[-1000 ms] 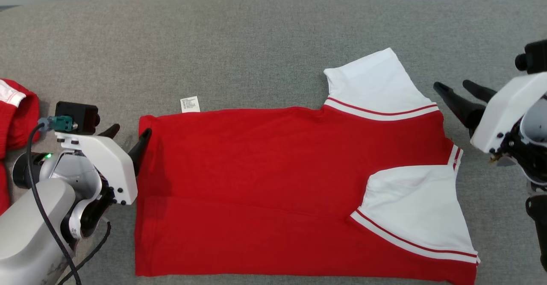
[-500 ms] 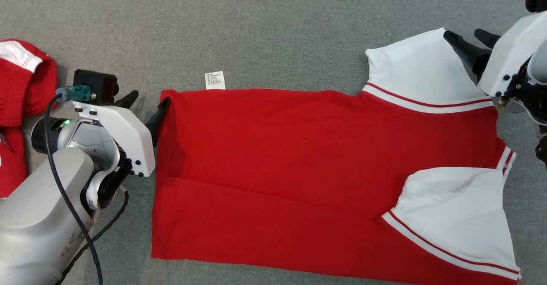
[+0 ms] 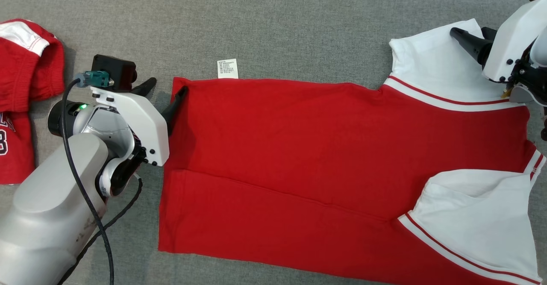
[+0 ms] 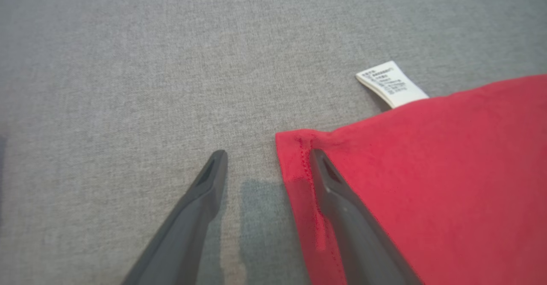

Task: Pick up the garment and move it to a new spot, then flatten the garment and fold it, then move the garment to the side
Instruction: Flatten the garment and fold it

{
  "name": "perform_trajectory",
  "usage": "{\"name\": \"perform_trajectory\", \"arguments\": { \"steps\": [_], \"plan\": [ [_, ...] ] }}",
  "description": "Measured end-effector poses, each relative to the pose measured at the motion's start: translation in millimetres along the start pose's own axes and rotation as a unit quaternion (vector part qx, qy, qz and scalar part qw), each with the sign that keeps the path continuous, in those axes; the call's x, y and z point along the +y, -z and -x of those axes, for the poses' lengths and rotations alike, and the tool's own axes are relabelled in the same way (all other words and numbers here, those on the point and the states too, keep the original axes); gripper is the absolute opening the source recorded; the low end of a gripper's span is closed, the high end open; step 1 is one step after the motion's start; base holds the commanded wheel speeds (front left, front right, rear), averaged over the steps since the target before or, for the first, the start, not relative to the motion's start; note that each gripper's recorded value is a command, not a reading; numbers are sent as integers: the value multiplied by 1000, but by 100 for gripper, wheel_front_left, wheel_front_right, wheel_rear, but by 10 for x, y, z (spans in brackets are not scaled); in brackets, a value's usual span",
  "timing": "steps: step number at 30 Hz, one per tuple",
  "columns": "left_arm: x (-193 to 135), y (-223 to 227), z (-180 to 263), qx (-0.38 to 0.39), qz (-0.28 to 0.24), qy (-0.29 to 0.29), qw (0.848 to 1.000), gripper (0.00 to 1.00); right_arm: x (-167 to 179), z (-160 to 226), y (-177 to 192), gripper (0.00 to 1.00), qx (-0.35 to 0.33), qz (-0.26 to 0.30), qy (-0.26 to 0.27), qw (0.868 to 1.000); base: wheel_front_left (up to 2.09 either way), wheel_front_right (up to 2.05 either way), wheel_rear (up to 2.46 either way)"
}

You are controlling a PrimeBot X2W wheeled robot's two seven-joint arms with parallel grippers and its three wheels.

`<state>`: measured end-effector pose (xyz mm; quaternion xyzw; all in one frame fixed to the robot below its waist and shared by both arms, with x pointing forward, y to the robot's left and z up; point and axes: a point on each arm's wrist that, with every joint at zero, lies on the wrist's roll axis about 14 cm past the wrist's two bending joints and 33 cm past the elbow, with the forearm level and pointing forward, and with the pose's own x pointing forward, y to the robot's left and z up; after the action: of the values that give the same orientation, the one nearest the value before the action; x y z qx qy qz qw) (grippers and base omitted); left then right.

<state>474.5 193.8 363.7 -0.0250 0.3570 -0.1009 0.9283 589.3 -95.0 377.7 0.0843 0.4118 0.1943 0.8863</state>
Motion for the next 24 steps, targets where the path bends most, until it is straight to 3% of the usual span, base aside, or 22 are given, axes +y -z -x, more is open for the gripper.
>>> {"name": "perform_trajectory", "arguments": {
  "steps": [12,13,14,15,16,17,18,24],
  "plan": [
    [-170,3,-93,4,19,36,999,100,62,-55,72,100,20,1,-14,1000,0,0,0],
    [-164,12,-96,6,19,35,999,94,71,-59,82,84,22,1,-15,1000,0,0,0],
    [-160,15,-99,6,19,35,999,85,81,-63,94,59,25,2,-17,1000,0,0,0],
    [-156,17,-101,7,20,34,999,50,90,-68,104,38,27,3,-18,999,0,0,0],
    [-152,17,-102,7,20,34,999,39,100,-74,111,20,29,3,-20,999,0,0,0],
    [-147,16,-102,7,21,34,999,22,110,-79,120,0,31,2,-22,999,0,0,0],
    [-144,12,-103,7,21,33,999,0,127,-84,130,0,33,2,-24,999,0,0,0],
    [-153,-9,-86,1,20,36,999,0,176,-73,124,0,31,5,-31,999,0,0,0]
  ]
}}
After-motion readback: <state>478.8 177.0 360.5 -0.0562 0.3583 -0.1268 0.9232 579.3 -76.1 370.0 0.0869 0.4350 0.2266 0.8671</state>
